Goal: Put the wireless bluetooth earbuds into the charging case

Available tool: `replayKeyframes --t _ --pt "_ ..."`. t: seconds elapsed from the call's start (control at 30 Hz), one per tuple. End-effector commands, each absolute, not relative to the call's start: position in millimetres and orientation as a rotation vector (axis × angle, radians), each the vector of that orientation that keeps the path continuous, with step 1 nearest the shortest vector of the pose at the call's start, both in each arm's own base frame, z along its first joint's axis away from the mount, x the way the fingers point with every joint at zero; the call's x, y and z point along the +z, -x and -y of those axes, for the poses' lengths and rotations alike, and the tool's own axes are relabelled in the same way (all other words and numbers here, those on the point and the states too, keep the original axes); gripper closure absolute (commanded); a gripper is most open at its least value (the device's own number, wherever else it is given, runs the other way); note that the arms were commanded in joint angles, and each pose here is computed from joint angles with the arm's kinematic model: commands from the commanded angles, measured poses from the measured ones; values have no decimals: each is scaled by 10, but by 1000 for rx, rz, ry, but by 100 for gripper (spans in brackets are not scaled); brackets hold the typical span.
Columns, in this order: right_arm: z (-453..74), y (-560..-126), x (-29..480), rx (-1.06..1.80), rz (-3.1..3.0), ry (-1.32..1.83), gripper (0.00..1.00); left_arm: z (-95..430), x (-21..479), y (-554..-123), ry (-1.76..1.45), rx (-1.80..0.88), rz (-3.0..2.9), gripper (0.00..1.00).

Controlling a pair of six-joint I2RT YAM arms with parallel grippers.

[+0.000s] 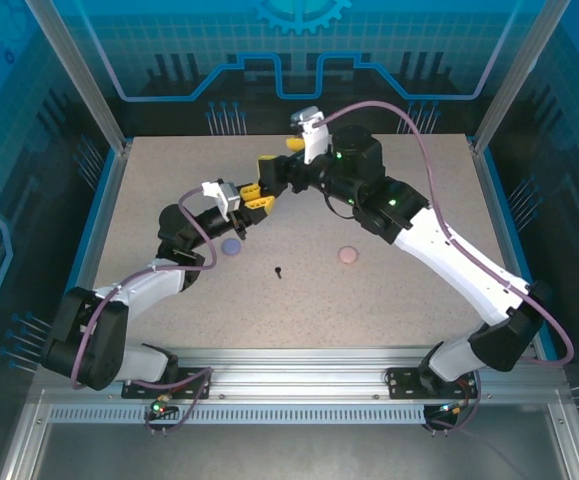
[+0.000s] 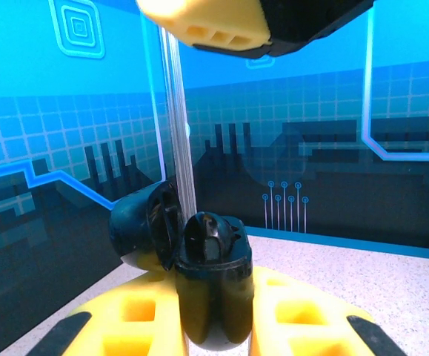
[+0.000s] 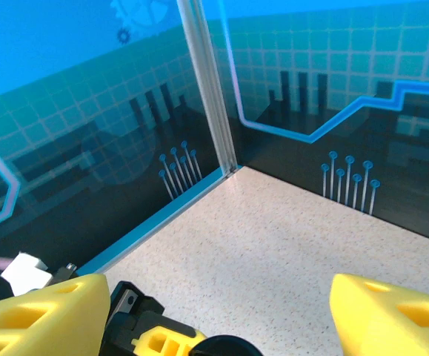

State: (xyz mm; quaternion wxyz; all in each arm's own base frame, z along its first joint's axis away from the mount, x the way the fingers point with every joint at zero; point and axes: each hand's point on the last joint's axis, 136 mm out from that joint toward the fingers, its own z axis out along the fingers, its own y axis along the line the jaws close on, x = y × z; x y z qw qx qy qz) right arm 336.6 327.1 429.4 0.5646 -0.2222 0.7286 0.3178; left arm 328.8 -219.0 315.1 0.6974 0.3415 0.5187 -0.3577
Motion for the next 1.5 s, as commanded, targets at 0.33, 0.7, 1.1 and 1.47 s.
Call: replayKeyframes --t 0.33,0.7,1.1,1.47 --pt "-2406 -3342 3538 634 -1961 173 20 2079 3405 -3235 -707 -697 -1051 100" --pt "-2316 -3369 2366 449 -2319 163 20 1960 3512 -3145 -648 -663 -1033 100" --pt "-2886 -3159 1233 339 -2643 264 24 1832 3554 -3123 -570 -631 -1040 100" --pt "-3360 -3061 670 229 -2757 315 41 1739 3587 -3126 -528 -587 -1040 100"
